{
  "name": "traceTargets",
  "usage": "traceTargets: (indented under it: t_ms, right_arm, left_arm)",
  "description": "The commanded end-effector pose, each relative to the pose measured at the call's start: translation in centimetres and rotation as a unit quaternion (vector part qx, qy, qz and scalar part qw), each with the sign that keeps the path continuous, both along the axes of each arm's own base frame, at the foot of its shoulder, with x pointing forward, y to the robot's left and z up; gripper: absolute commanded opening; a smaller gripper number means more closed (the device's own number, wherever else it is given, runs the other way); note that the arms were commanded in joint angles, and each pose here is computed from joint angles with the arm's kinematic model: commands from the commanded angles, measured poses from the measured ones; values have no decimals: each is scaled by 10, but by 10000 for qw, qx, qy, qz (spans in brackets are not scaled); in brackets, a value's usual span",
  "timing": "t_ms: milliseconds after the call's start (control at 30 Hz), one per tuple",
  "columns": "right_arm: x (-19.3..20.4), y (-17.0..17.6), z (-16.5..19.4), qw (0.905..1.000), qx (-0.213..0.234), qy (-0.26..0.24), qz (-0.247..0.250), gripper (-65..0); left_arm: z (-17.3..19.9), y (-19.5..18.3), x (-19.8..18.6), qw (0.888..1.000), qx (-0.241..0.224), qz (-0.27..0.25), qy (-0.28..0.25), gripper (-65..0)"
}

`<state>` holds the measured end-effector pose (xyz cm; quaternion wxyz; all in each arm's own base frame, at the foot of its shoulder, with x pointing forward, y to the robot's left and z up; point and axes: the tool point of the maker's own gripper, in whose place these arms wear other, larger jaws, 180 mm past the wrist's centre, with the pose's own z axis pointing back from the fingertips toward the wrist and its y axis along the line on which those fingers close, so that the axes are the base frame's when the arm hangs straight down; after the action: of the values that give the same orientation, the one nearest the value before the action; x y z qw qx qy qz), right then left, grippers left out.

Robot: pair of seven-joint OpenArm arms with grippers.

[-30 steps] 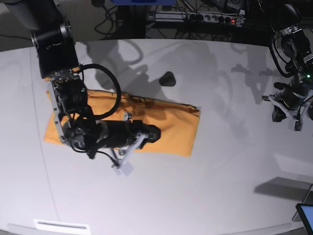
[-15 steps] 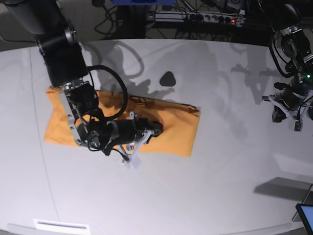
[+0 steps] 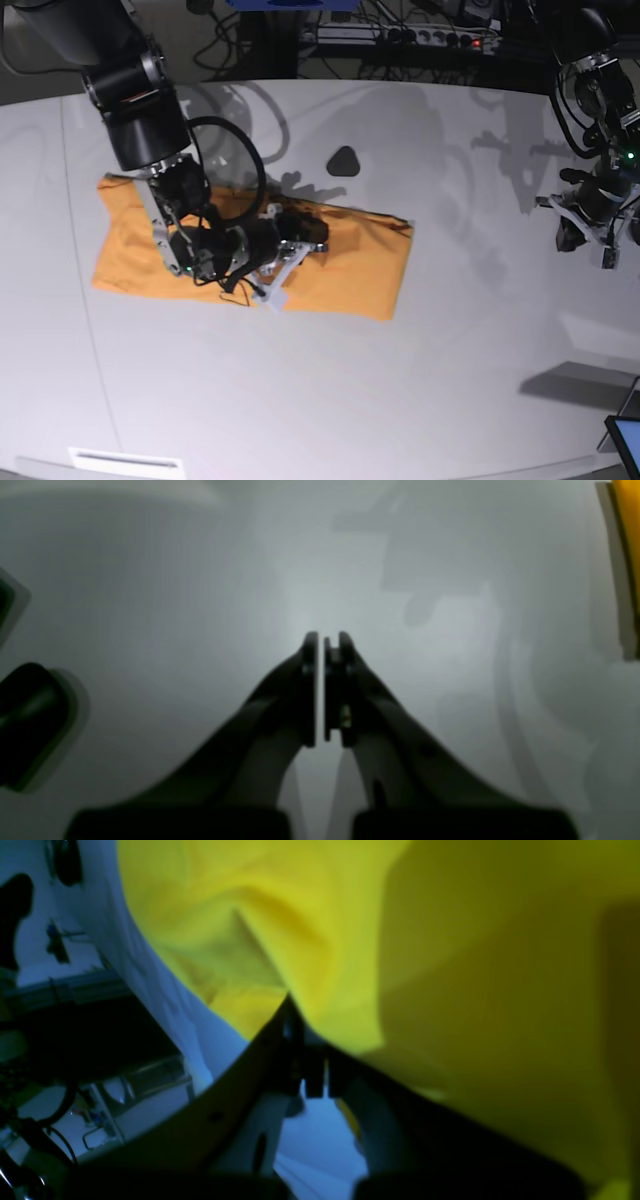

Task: Fold the T-shirt properly
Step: 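Drag the pinched fabric with the right gripper to flatten the bundle, then move the left gripper to the bundle's end and pinch the fabric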

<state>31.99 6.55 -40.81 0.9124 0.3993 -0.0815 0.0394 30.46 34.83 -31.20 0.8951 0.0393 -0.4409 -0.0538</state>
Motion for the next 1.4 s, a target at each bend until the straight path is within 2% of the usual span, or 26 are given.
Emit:
traceTargets:
  t_ms: [0,167,367,500,600,700,767,900,1067,1133,1200,1300,1367]
  right_arm:
    - [9,10,15,9998,131,-157,48,-649]
    - [-1,29,21,9993,271,-46,248,-649]
    - [-11,47,25,9977,197,-201,625,-649]
    - [1,38,50,9972,197,-523,495,-649]
    - [7,32,73,9970,169,-620,441,-649]
    - [13,19,93,9971,255,-665,275,-649]
    - [18,12,104,9966,343,-729,175,-649]
    - [32,-16,109,9960,264,-839,-130,-649]
    - [41,-55,101,9953,44,-826,-497,-649]
    - [44,-70,98,9945,1,-807,-665,-649]
    - [45,-87,92,9936,-86,-763,-834,-649]
    - [44,-101,88,9928,-177,-727,-940,-649]
    - [41,-105,84,9928,-214,-686,-962,-649]
  left_arm:
    - [21,2,9,9992,81,-67,-373,-650]
    - [22,3,11,9989,80,-78,-453,-650]
    - [21,2,10,9990,61,-79,-444,-650]
    - [10,-13,15,9991,31,-330,-274,-650]
    - [-4,-23,15,9984,43,-559,-22,-650]
    - [-8,-33,20,9976,6,-691,11,-647]
    - [-12,-34,22,9975,-41,-699,59,-596]
    - [-7,-32,34,9980,-106,-628,-51,-443]
    - [6,-26,55,9980,-255,-517,-273,-343]
    - [6,-30,59,9967,-551,-490,-338,-296]
    - [6,-36,62,9915,-1131,-445,-462,-254]
    - [3,-36,61,9770,-2030,-284,-582,-212]
    - [-2,-36,59,9618,-2672,-121,-587,-193]
